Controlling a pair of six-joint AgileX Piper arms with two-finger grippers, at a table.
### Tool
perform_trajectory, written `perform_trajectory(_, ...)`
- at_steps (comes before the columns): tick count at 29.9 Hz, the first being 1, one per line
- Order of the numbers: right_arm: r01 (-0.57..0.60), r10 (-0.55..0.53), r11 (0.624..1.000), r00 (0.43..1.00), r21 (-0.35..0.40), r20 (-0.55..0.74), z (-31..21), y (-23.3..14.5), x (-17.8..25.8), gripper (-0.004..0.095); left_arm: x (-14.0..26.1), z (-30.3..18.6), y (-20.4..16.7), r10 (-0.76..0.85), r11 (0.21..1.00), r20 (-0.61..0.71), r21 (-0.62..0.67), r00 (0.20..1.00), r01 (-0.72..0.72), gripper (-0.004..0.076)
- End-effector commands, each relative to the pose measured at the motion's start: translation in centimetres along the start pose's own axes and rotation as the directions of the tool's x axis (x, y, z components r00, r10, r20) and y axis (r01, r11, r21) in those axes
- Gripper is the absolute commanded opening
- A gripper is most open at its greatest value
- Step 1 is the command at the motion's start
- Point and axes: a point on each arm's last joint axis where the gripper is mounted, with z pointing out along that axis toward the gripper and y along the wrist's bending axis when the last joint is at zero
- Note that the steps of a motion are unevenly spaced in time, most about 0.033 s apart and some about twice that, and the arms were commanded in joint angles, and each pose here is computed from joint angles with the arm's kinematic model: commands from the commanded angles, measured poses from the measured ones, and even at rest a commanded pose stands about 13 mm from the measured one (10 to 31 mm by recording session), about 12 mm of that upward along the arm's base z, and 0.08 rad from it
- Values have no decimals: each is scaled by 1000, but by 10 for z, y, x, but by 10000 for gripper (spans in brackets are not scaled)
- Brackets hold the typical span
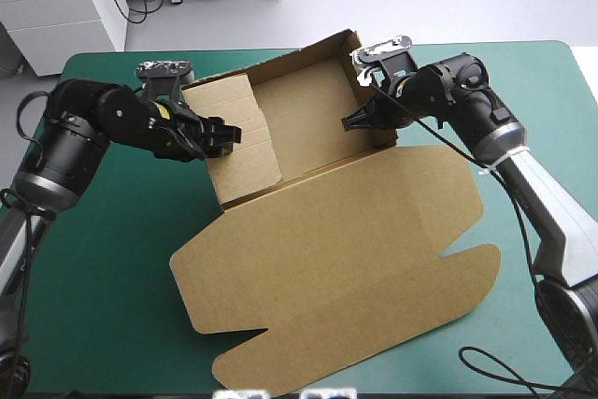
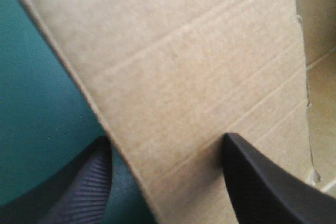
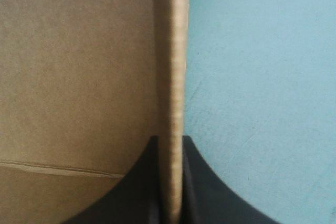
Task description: Fold the box
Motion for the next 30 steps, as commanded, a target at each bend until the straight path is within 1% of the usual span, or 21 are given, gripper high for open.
perform_trajectory(1,-40,46,999,983,-38,177,-33,5,-18,-12,-3,-20,-20,-32,999,157,-24,987,36,440)
perform_trajectory(3,-43,50,998,983,-44,177,-33,5,-18,-12,0,-16,-31,-38,998,186,-35,982,45,440)
perform_trajectory(8,-45,53,998,981,-48,186,-36,6,-18,-12,5,-5,-33,-91,986,224,-114,970,119,440)
perform_trajectory(11,-45,53,998,978,-48,202,-39,6,-19,-12,7,-1,-30,-164,973,233,-123,958,197,440)
perform_trajectory(15,-48,60,997,972,-55,228,-43,6,-21,-12,9,5,-28,-235,957,234,-113,943,267,440)
perform_trajectory(19,-49,64,996,971,-73,229,-43,8,-21,-12,10,8,-28,-248,953,230,-113,941,279,440)
perform_trajectory(27,-42,58,996,970,-73,235,-43,8,-22,-12,11,8,-25,-281,937,243,-140,929,320,439)
perform_trajectory(29,-42,58,996,970,-73,235,-43,8,-22,-12,11,8,-24,-281,936,241,-145,929,321,417)
perform_trajectory(30,-42,58,996,970,-73,237,-43,8,-22,-12,11,8,-24,-280,936,242,-146,929,320,384)
